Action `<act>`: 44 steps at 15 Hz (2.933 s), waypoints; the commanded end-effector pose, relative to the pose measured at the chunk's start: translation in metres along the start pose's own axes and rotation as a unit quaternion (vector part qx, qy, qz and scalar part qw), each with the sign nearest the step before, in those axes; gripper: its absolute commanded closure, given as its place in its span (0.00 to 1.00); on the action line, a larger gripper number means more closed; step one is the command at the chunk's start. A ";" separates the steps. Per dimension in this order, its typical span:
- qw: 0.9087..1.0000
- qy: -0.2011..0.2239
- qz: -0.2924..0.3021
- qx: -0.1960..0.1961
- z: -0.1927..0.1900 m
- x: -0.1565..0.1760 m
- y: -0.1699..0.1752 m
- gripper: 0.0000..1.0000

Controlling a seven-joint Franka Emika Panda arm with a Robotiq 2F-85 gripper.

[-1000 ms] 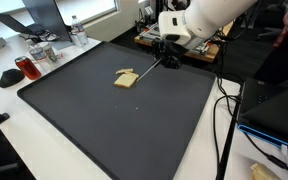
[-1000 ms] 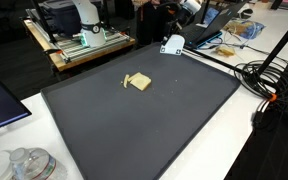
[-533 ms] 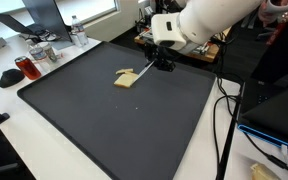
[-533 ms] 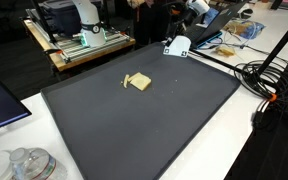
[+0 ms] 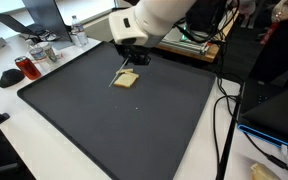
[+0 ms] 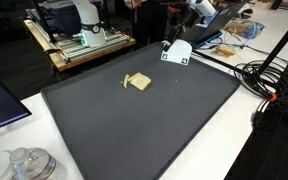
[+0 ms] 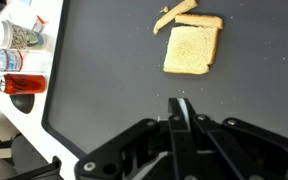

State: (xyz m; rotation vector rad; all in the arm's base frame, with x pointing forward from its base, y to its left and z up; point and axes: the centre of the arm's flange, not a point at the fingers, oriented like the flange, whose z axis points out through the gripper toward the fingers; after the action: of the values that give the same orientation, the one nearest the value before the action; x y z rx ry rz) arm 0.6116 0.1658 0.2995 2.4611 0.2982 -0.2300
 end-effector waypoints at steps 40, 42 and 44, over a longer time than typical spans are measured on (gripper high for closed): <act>0.907 0.077 0.003 0.415 0.206 -0.069 0.202 0.99; 0.906 0.093 0.021 0.413 0.209 -0.082 0.206 0.99; 0.905 0.104 0.036 0.412 0.211 -0.096 0.207 0.99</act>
State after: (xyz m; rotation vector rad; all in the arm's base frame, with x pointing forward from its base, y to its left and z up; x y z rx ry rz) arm 0.5934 -0.1369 0.2668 3.3196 0.2505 -0.1612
